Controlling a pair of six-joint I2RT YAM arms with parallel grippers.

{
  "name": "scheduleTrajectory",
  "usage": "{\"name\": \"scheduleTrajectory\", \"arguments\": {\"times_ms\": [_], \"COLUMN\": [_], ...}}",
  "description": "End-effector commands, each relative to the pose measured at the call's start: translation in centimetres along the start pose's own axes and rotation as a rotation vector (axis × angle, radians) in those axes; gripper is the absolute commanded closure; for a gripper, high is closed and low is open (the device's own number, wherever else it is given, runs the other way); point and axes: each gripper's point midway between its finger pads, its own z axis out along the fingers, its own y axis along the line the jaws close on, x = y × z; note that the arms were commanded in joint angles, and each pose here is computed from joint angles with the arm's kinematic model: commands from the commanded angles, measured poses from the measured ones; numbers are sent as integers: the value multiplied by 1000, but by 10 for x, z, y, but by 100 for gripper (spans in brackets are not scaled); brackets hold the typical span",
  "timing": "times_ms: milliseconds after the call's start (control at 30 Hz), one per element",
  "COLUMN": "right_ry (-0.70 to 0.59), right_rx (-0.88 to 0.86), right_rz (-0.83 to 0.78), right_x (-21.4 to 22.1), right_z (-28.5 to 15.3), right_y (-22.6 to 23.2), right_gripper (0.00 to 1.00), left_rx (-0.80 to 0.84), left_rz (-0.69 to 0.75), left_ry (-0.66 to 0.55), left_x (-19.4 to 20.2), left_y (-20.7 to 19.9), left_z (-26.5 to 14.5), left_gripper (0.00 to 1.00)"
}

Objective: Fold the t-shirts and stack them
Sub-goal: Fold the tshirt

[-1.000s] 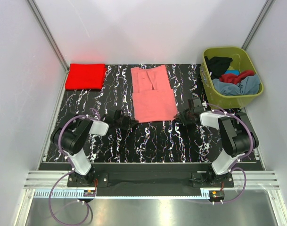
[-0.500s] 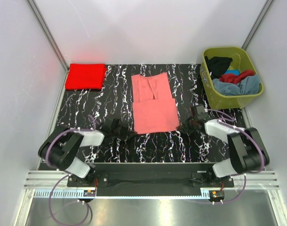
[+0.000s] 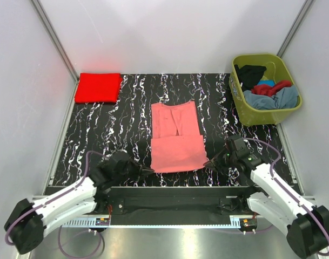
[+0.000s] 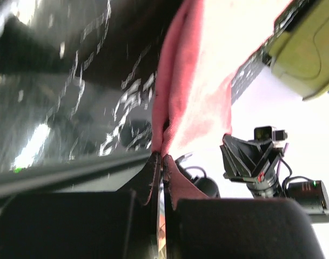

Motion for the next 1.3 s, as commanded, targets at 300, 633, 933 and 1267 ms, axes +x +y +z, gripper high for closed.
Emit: {"name": "scheduleTrajectory", "arguments": {"times_ms": [300,633,933,1267], "right_ry": [-33,20,32,68], "right_rx": [14,-109,-145,-162], "right_rz": [-177,-163,-133,-124], "right_x": [-32,-133,-193,-225], "right_z": [-32,18,59,110], "right_y": [85,196,232,247], "right_gripper": [100,100,100,100], "left_rx": [12,59,55,41], "left_rz": [247,291,273,223], "left_ry": [-156,-264,-219,-215], "left_x": [-9,-116,-185,-238], "left_y": [-107,-224,-266,-273], "left_z": [-26,-8,40,79], "left_gripper": [100,100,100,100]}}
